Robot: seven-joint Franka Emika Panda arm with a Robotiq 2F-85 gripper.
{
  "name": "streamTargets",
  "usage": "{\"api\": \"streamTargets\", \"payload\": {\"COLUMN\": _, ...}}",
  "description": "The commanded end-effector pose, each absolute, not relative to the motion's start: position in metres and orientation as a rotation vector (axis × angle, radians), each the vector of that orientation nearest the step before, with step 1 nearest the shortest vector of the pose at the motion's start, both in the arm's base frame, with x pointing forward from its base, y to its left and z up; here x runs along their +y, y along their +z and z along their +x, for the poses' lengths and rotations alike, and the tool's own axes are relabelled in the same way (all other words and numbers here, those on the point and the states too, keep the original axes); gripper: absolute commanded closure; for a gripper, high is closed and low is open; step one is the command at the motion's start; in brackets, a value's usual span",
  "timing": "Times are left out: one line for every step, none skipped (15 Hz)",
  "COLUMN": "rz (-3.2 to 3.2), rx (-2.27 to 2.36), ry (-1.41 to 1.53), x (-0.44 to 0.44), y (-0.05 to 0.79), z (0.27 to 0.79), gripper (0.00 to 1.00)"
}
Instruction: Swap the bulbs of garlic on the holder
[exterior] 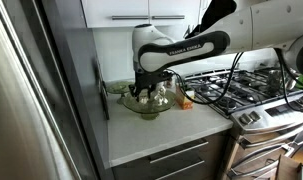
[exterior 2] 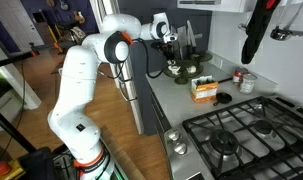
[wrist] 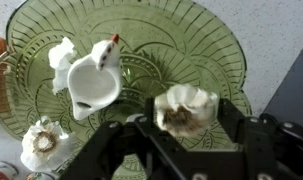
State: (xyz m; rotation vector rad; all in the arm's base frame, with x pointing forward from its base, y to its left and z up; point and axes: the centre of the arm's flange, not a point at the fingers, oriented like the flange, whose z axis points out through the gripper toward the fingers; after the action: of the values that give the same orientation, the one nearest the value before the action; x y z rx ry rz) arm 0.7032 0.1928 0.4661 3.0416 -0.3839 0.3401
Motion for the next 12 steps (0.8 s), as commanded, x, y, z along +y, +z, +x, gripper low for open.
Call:
{"api": "streamTargets", "payload": {"rz": 3.014, "rx": -0.409, "ry": 0.402, "x": 0.188, "y": 0.489, "z": 0.71, "gripper": 0.02}}
{"api": "streamTargets", "payload": {"rz": 3.003, "rx": -0.433, "ry": 0.424, "x": 0.184, "y": 0.498, "z": 0.71, "gripper": 0.0}}
{"api": "streamTargets", "payload": {"rz": 2.997, "rx": -0.449, "ry": 0.455, "x": 0.18, "y": 0.507, "z": 0.71, "gripper": 0.0}}
{"api": "streamTargets", "payload": {"rz": 2.982, "rx": -0.472, "ry": 0.49, "x": 0.174, "y": 0.516, "z": 0.711, "gripper": 0.0}}
{"api": "streamTargets", "payload": {"rz": 2.968, "rx": -0.514, "ry": 0.533, "x": 0.166, "y": 0.525, "z": 0.713, "gripper": 0.0}}
{"api": "streamTargets", "payload": {"rz": 2.932, "rx": -0.555, "ry": 0.574, "x": 0.156, "y": 0.53, "z": 0.716, "gripper": 0.0}}
{"api": "streamTargets", "payload": {"rz": 2.983, "rx": -0.486, "ry": 0.522, "x": 0.166, "y": 0.522, "z": 0.714, "gripper": 0.0}}
{"api": "streamTargets", "payload": {"rz": 2.977, "rx": -0.497, "ry": 0.536, "x": 0.162, "y": 0.527, "z": 0.715, "gripper": 0.0}}
{"api": "streamTargets", "payload": {"rz": 2.977, "rx": -0.497, "ry": 0.537, "x": 0.161, "y": 0.527, "z": 0.715, "gripper": 0.01}}
{"api": "streamTargets", "payload": {"rz": 2.978, "rx": -0.495, "ry": 0.534, "x": 0.162, "y": 0.526, "z": 0.715, "gripper": 0.01}}
{"api": "streamTargets", "payload": {"rz": 2.979, "rx": -0.491, "ry": 0.531, "x": 0.164, "y": 0.524, "z": 0.715, "gripper": 0.0}}
{"api": "streamTargets", "payload": {"rz": 2.98, "rx": -0.488, "ry": 0.529, "x": 0.165, "y": 0.523, "z": 0.715, "gripper": 0.0}}
